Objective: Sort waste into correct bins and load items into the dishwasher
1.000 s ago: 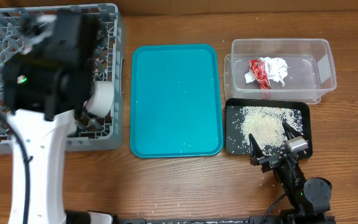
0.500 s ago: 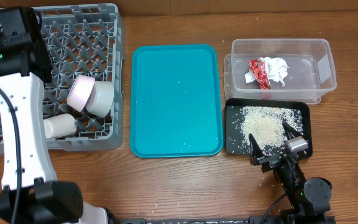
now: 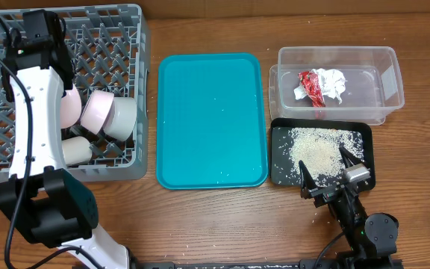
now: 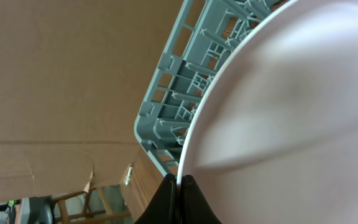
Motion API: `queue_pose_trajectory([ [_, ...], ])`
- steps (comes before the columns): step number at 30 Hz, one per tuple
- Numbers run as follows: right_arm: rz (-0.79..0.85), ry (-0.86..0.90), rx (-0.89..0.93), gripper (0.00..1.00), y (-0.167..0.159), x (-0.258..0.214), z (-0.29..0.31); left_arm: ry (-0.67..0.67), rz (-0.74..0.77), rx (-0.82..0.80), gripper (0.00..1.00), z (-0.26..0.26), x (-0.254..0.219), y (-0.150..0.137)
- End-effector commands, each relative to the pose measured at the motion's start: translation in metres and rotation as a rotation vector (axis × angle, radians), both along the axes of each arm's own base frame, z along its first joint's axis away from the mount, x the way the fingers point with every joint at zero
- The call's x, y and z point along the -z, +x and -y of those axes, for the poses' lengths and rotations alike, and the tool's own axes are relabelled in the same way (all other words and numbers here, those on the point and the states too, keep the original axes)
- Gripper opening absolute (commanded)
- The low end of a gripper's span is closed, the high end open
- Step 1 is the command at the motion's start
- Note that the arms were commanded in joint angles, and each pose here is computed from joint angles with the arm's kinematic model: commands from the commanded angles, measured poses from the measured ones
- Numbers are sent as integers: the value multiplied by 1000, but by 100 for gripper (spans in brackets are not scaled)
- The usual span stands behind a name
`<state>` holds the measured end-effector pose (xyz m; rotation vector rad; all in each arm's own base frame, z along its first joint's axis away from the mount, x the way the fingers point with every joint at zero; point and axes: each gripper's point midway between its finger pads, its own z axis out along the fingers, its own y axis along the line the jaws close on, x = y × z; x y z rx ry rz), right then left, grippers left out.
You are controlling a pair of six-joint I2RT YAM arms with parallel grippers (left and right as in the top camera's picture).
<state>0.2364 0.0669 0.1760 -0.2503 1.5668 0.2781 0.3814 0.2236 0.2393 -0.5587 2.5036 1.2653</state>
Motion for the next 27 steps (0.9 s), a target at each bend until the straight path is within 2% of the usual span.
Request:
queue_pose_trajectory([
  [1, 8, 0, 4, 100, 0, 1, 1, 36, -38, -6, 4, -6, 2, -1],
  [4, 8, 0, 4, 100, 0, 1, 1, 105, -43, -36, 4, -12, -9, -5],
  [13, 8, 0, 4, 100, 0, 1, 1, 55, -21, -6, 5, -9, -3, 2],
  [14, 8, 0, 4, 100, 0, 1, 1, 55, -20, -6, 7, -9, -3, 2],
  [15, 8, 0, 4, 100, 0, 1, 1, 55, -20, -6, 18, -9, -3, 2],
  [17, 8, 0, 4, 100, 0, 1, 1, 55, -14, -6, 28, -9, -4, 3],
  [21, 8, 0, 4, 100, 0, 1, 1, 57, -4, -4, 37, -8, -6, 3],
  [24, 8, 0, 4, 100, 0, 1, 1, 43, 22, 21, 38, 1, -13, 5],
  [27, 8, 0, 4, 100, 0, 1, 1, 24, 79, 68, 44, 18, -30, 8],
])
